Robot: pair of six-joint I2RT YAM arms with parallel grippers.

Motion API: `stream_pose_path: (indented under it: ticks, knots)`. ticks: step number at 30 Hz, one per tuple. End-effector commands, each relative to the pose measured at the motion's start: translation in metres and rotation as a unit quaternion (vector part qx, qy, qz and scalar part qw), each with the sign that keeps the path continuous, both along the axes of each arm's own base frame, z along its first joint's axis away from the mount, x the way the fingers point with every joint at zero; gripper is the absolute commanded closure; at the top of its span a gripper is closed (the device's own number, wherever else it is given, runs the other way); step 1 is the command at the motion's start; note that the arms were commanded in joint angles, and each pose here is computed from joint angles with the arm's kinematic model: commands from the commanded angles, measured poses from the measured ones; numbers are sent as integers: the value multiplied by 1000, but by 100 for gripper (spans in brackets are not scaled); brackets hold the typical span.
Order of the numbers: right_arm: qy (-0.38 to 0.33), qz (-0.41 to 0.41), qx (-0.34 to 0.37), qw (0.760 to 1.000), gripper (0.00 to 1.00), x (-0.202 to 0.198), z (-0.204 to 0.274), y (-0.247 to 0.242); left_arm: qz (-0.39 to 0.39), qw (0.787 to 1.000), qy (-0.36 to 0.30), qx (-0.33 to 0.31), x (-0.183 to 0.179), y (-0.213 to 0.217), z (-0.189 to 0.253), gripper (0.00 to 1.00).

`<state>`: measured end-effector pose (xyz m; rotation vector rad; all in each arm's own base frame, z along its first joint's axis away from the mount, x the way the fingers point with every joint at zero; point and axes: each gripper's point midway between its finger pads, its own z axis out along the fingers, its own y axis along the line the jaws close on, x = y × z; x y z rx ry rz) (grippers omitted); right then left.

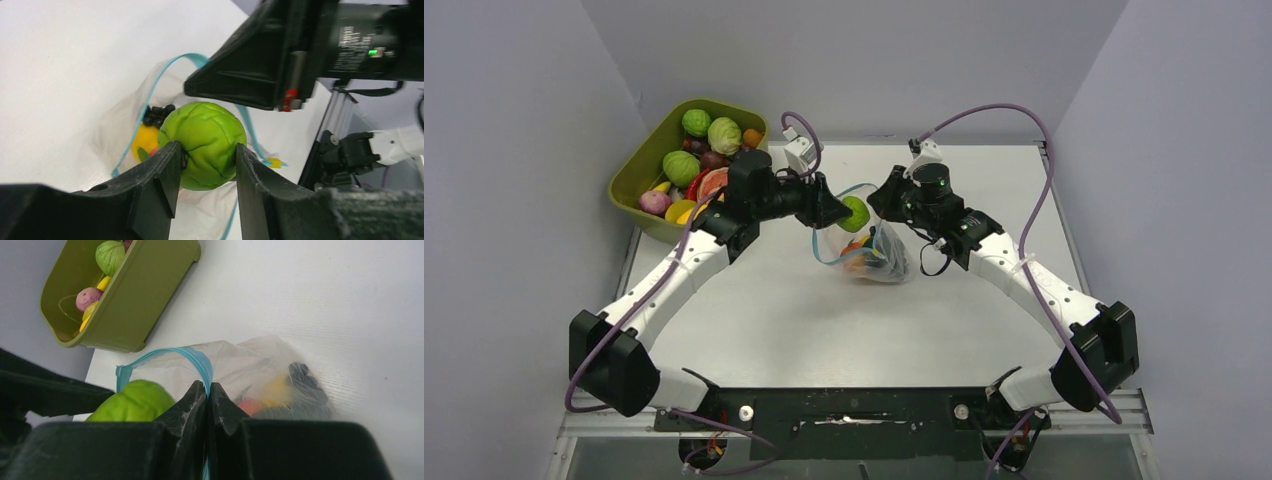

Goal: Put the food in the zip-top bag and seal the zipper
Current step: Place the fake fruit in the zipper food storage bag.

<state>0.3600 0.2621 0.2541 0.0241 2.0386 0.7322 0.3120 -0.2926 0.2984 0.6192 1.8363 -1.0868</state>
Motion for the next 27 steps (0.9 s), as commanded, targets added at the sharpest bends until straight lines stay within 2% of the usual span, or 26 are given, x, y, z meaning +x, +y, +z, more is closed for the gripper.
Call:
stream_pose_path:
  ticks: [1,9,13,15,16,20,23,27]
  knots:
    - [-64,5,48,997,100,2,54,3,44,998,-39,36,24,4,0,89]
    - [-67,12,58,996,100,0,58,6,83,992,-20,96,42,2,-34,88]
    - [-69,13,60,996,100,1,61,7,88,990,-26,104,41,-1,-36,78]
    - [-70,14,60,996,100,0,62,7,100,989,-30,105,43,0,-33,67]
    - [-69,14,60,996,100,0,61,7,107,988,-32,105,44,1,-32,59]
    - [-69,13,60,996,100,-2,62,6,128,985,-45,104,46,6,-21,43]
    - [-68,13,59,996,100,-3,61,4,128,986,-48,99,43,7,-15,37]
    - [-71,11,61,996,100,-6,63,1,123,987,-45,97,39,6,-9,35]
